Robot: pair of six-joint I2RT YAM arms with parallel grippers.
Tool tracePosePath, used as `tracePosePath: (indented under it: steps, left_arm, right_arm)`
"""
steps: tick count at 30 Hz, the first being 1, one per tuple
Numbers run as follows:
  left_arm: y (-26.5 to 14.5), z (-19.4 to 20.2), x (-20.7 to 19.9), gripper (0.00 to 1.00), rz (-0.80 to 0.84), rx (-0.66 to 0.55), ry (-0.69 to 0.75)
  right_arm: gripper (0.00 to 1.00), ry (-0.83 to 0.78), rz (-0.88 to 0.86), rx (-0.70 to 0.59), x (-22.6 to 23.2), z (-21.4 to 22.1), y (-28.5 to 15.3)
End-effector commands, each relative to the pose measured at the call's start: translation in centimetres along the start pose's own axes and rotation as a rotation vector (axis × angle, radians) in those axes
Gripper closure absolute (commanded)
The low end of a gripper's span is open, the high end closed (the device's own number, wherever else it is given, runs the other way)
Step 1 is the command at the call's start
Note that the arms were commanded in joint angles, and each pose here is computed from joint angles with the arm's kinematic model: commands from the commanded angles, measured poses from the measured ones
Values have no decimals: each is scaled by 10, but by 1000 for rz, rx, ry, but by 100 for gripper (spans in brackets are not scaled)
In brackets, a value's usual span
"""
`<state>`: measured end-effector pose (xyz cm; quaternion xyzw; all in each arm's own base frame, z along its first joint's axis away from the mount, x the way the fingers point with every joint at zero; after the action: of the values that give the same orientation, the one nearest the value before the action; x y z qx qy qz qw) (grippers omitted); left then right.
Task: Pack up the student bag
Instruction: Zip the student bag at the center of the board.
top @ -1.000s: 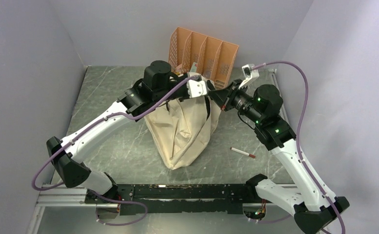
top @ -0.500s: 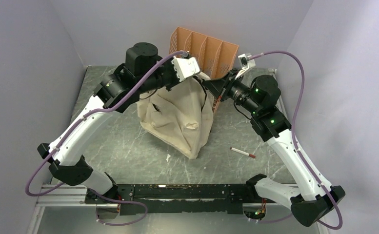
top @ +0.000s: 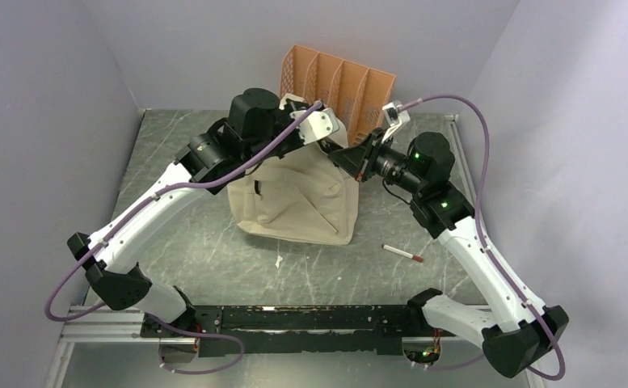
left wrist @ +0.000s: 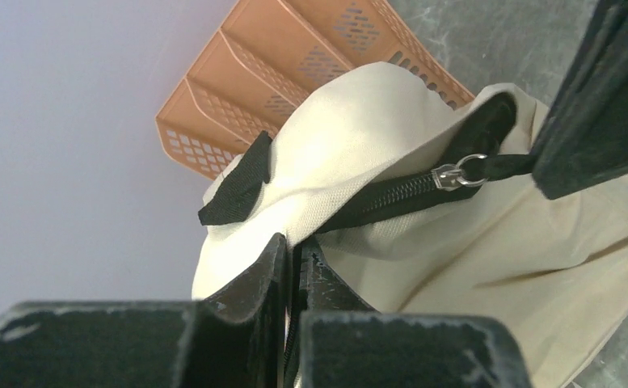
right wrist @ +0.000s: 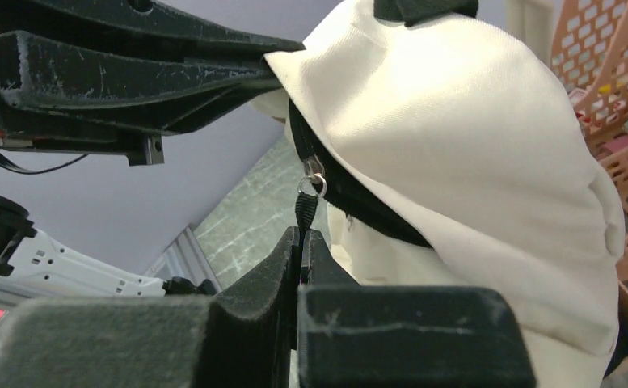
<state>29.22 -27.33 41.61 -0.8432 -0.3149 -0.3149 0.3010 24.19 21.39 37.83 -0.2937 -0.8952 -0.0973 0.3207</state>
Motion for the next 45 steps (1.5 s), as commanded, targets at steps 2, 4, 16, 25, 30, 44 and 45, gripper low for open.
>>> tracePosePath:
  steps: [2,4,16,25,30,44,45]
  left_arm:
    - [-5,8,24,95,-156,59,4]
    - [-2,10,26,95,-172,78,4]
    - [-12,0,66,95,-368,77,-72]
    - [-28,-16,93,95,-474,30,-110]
    - [-37,-27,101,95,-486,-22,-130]
    - [-65,-45,20,81,-55,-372,-48]
    - [-64,-42,13,74,-34,-376,-43]
  right_arm:
    - [100,-6,52,64,-7,24,-24]
    - [100,0,96,89,-16,35,-29]
    - [100,60,323,170,-76,98,-53]
    - [100,101,411,198,-105,131,-62]
    - [100,132,462,201,-121,147,-65]
    - [100,-26,297,-121,-73,63,-55]
    - [100,-42,280,-141,-67,56,-56]
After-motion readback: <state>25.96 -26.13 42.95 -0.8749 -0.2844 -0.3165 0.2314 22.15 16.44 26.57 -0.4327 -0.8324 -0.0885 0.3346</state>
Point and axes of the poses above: each gripper's point midway between its finger pads, its own y axis out along the fingers, its own x axis along the line the jaws close on, z = x × y, the point moved 4 cm from there along -y, back along the fingers, and after that the axes turned 10 degrees about y, right-handed, at the moved point
